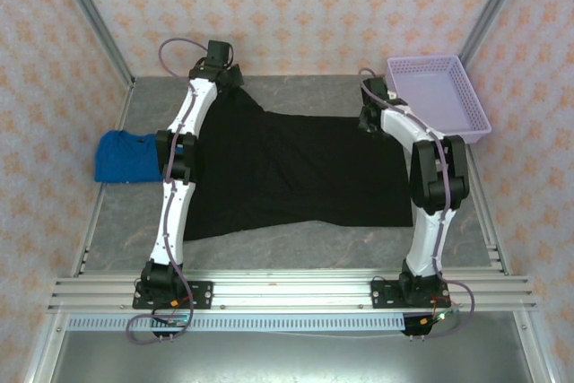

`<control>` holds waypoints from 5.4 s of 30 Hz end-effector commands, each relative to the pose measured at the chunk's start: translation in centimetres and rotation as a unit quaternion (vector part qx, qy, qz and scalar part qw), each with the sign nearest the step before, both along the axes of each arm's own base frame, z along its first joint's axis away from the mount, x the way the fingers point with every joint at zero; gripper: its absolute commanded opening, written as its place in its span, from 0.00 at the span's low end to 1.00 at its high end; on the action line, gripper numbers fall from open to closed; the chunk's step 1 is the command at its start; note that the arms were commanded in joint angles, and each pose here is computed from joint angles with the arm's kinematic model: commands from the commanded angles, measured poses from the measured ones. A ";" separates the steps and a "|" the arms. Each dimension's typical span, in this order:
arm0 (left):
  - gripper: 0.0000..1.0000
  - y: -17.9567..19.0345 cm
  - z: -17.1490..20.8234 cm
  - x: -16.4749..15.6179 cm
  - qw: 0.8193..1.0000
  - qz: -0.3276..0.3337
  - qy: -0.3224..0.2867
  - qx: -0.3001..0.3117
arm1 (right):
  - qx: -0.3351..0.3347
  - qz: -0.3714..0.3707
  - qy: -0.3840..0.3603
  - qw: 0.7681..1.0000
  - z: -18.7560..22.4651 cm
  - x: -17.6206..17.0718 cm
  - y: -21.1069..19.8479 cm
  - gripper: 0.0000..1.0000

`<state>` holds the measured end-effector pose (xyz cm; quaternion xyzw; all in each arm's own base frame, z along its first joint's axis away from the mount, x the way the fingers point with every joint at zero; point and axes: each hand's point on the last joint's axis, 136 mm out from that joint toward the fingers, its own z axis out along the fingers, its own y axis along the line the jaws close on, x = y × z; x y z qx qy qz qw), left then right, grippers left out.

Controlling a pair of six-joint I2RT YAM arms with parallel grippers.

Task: Fold the inside-out t-shirt

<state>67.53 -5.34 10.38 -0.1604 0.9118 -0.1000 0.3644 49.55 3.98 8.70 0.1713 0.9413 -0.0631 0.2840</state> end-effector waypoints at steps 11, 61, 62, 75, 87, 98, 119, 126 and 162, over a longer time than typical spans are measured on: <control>0.04 -0.1 3.3 -0.4 1.000 -0.002 -0.015 -0.025 | -0.109 -0.015 0.093 0.990 -3.4 3.7 -4.8 0.56; 0.03 2.7 5.2 -1.6 1.000 0.013 -0.011 0.006 | -0.057 0.110 0.165 0.979 -5.9 5.5 -2.5 0.42; 0.02 3.1 5.2 -1.7 1.000 0.016 -0.009 0.005 | -0.070 0.108 0.163 0.978 -5.6 5.5 -2.5 0.44; 0.02 2.9 3.8 -1.0 1.000 0.012 -0.010 -0.016 | -0.040 0.142 0.099 0.984 -1.7 3.1 4.7 0.59; 0.02 2.8 3.3 -0.9 1.000 0.008 -0.007 -0.015 | -0.034 0.097 0.066 0.993 -1.4 5.7 1.7 0.58; 0.02 2.8 3.3 -1.0 1.000 0.004 -0.006 -0.011 | -0.030 0.072 0.085 0.993 -3.1 8.3 -3.3 0.65; 0.02 2.8 2.7 -1.0 1.000 0.003 -0.002 -0.007 | 0.064 0.039 0.187 0.980 -10.9 6.0 -5.1 0.43; 0.02 2.6 2.5 -0.9 1.000 0.002 -0.003 -0.010 | 0.070 0.054 0.162 0.983 -10.1 7.4 -4.7 0.19; 0.01 0.8 10.9 -18.7 0.999 0.023 -0.015 -0.034 | 0.035 0.070 -0.001 0.997 2.9 1.1 -5.3 0.03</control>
